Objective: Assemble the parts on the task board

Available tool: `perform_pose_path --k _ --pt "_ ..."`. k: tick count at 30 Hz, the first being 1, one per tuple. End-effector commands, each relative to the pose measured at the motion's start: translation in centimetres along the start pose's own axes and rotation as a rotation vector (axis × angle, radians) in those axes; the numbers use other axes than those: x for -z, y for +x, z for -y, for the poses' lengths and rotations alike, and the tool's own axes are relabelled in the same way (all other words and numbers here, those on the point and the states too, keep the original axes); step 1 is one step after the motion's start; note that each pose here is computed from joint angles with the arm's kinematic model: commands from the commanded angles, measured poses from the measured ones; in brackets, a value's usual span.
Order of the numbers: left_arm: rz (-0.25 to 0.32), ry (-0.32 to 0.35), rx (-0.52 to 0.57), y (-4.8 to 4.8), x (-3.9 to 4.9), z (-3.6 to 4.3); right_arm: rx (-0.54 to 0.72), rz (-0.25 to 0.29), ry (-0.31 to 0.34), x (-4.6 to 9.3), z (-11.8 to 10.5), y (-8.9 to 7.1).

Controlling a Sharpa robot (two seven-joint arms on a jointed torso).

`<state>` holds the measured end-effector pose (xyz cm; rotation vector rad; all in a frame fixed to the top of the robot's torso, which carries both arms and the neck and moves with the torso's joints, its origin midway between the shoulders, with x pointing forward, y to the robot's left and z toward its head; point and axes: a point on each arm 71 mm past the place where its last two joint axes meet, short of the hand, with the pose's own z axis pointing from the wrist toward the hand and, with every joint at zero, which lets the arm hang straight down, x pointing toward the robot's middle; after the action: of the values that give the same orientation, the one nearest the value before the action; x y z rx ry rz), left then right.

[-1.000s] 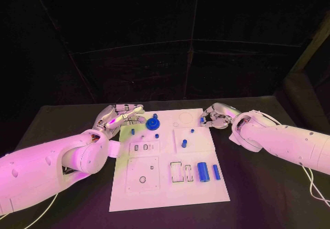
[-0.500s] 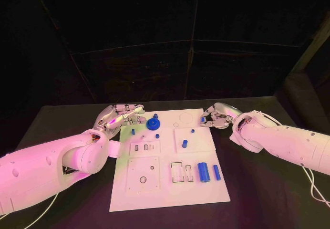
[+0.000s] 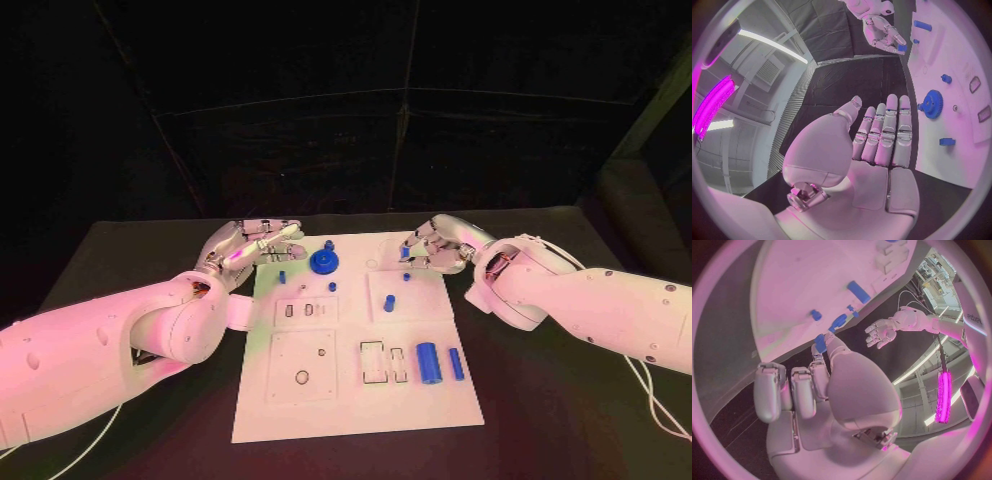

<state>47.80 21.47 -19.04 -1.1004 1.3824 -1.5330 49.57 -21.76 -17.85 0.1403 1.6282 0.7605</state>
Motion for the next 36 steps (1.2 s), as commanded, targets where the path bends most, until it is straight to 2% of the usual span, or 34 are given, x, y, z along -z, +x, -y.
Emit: perform_pose_path --k 1,11,16,21,25,36 --pt "-0.004 0.007 0.006 0.01 -0.04 0.17 0.004 -0.007 0.045 -0.2 -1.9 0.6" --pt "0.008 0.014 0.001 -0.23 -0.34 0.39 0.072 -0.058 -0.048 -2.4 -7.7 3.9" --pt "0.018 0.019 0.004 -0.35 -0.57 0.6 0.112 -0.067 -0.089 -3.2 -9.6 5.6" --pt "0.043 0.015 0.026 -0.58 -0.71 0.66 0.149 -0.103 -0.125 -3.4 -10.9 7.7" --pt "0.047 0.015 0.033 -0.59 -0.76 0.68 0.175 -0.135 -0.128 -3.2 -11.0 9.0" --pt "0.043 0.014 0.04 -0.36 -0.9 0.67 0.223 -0.168 -0.125 -3.3 -11.7 10.8"
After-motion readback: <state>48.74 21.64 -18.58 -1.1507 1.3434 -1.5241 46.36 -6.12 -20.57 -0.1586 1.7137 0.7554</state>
